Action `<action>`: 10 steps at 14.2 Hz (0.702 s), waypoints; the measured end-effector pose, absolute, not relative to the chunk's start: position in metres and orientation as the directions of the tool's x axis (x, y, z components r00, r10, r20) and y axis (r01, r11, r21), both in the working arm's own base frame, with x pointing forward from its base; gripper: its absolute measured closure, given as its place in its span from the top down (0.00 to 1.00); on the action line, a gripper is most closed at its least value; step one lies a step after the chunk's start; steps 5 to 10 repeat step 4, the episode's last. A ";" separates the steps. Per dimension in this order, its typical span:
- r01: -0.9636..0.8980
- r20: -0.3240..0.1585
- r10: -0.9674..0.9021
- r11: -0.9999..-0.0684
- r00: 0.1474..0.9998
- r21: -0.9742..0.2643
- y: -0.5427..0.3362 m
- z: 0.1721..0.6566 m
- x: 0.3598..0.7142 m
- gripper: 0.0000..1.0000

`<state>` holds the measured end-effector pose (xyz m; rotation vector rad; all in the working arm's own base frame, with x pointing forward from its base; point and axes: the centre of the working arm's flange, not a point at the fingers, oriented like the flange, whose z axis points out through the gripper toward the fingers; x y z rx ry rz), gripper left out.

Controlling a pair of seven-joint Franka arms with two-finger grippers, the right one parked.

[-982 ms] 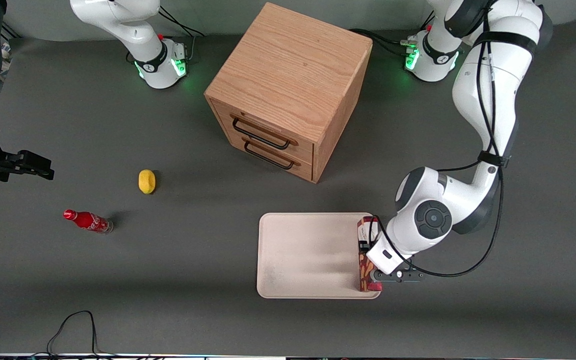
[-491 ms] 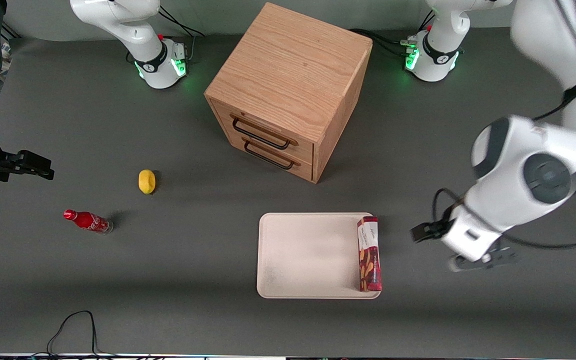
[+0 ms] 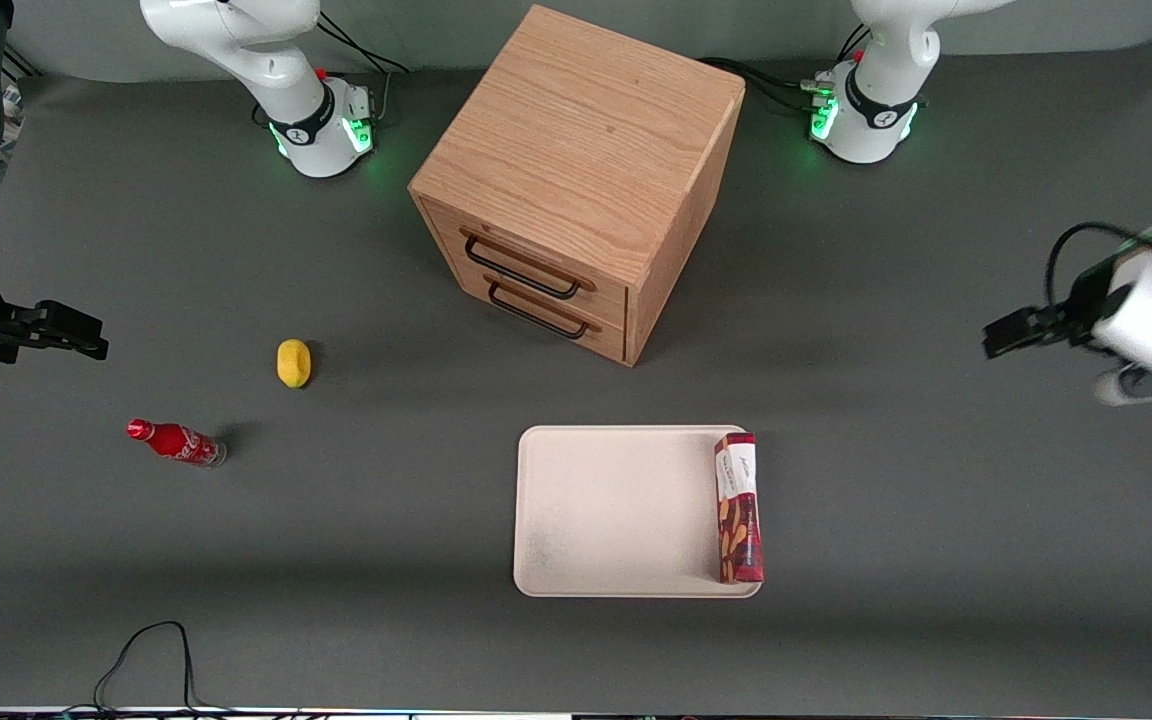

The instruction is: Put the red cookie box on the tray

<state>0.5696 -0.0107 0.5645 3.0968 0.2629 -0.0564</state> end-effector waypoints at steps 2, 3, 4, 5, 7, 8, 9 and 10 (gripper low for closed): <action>0.173 -0.050 0.172 -0.985 0.984 0.022 0.006 0.579 0.542 1.00; 0.168 -0.059 0.167 -0.986 0.984 0.017 0.012 0.585 0.532 1.00; 0.166 -0.062 0.164 -0.986 0.984 0.015 0.017 0.589 0.525 1.00; 0.166 -0.062 0.164 -0.986 0.984 0.015 0.017 0.589 0.525 1.00; 0.166 -0.062 0.164 -0.986 0.984 0.015 0.017 0.589 0.525 1.00; 0.166 -0.062 0.164 -0.986 0.984 0.015 0.017 0.589 0.525 1.00; 0.166 -0.062 0.164 -0.986 0.984 0.015 0.017 0.589 0.525 1.00; 0.166 -0.062 0.164 -0.986 0.984 0.015 0.017 0.589 0.525 1.00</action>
